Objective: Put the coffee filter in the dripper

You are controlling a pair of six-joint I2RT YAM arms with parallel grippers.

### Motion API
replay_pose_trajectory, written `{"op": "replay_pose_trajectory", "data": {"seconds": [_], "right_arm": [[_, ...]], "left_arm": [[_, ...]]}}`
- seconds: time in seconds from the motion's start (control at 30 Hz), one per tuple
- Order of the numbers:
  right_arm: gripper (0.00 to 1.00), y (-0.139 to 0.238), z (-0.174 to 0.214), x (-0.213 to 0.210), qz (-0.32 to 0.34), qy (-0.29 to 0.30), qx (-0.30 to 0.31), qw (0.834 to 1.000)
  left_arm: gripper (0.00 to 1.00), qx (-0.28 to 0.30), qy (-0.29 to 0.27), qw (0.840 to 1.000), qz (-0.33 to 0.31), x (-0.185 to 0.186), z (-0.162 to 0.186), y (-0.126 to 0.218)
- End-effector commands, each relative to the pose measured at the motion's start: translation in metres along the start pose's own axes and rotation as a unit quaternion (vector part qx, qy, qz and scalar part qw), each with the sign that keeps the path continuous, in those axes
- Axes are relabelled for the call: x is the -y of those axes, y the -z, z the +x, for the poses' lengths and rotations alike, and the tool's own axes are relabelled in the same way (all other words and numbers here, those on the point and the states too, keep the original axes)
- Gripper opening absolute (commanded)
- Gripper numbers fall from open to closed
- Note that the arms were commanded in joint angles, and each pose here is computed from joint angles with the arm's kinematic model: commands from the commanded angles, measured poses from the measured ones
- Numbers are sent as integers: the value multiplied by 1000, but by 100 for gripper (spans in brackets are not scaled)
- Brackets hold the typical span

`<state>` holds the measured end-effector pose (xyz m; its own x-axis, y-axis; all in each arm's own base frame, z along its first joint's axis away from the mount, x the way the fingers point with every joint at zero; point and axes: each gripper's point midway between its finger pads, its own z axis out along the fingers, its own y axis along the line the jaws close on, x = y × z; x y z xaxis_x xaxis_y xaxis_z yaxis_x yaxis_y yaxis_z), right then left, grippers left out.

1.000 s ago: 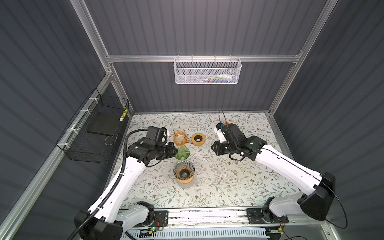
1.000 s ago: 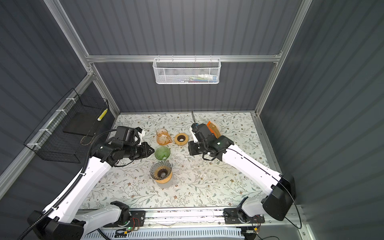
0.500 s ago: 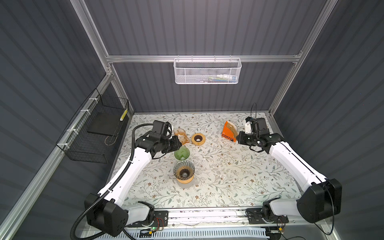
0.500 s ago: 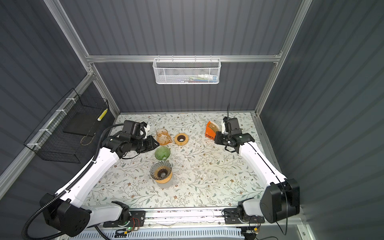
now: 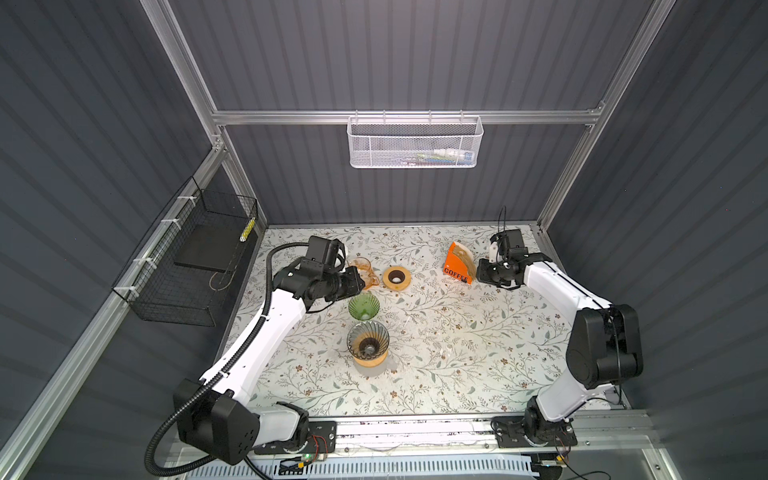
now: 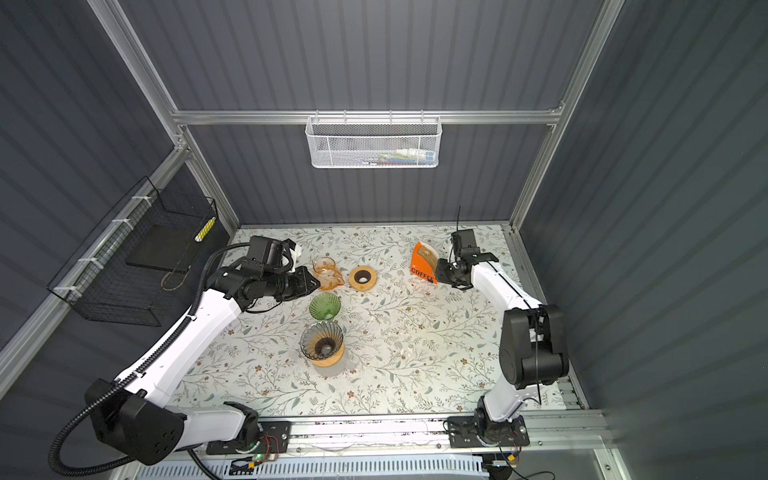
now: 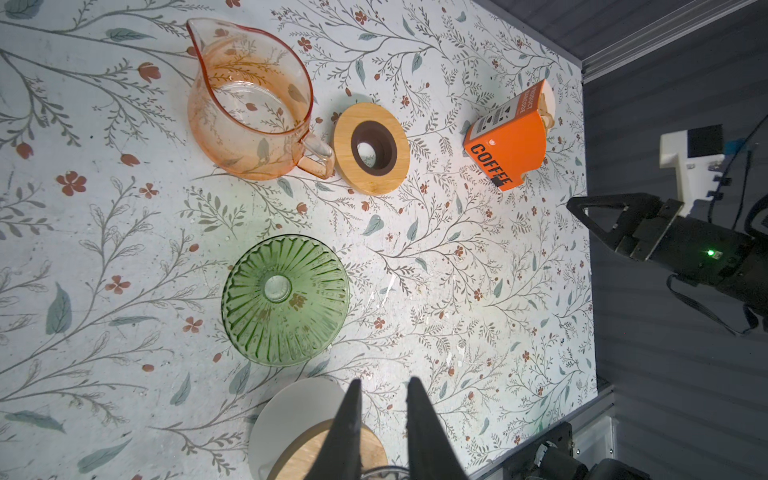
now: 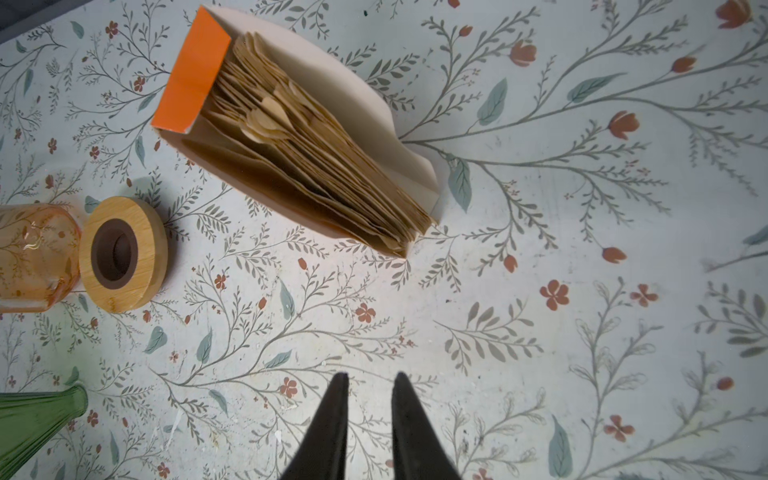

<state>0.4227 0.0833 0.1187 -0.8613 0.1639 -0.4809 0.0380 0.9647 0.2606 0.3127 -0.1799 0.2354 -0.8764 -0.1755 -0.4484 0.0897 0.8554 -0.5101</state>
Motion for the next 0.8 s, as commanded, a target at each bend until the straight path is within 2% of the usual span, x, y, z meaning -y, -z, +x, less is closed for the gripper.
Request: {"op": "replay_pose_trajectory", "data": {"seconds": [0.0, 0.4, 0.77], "right_arm": [[23, -5, -9, 3, 7, 10, 2, 1000], [21, -39, -16, 10, 26, 15, -25, 999], [21, -54, -13, 13, 30, 15, -42, 999]], "left_arm": [[21, 13, -4, 1000, 2, 6, -11, 3], [20, 24, -7, 1000, -5, 5, -18, 0], [20, 23, -5, 1000, -9, 2, -18, -4]]}}
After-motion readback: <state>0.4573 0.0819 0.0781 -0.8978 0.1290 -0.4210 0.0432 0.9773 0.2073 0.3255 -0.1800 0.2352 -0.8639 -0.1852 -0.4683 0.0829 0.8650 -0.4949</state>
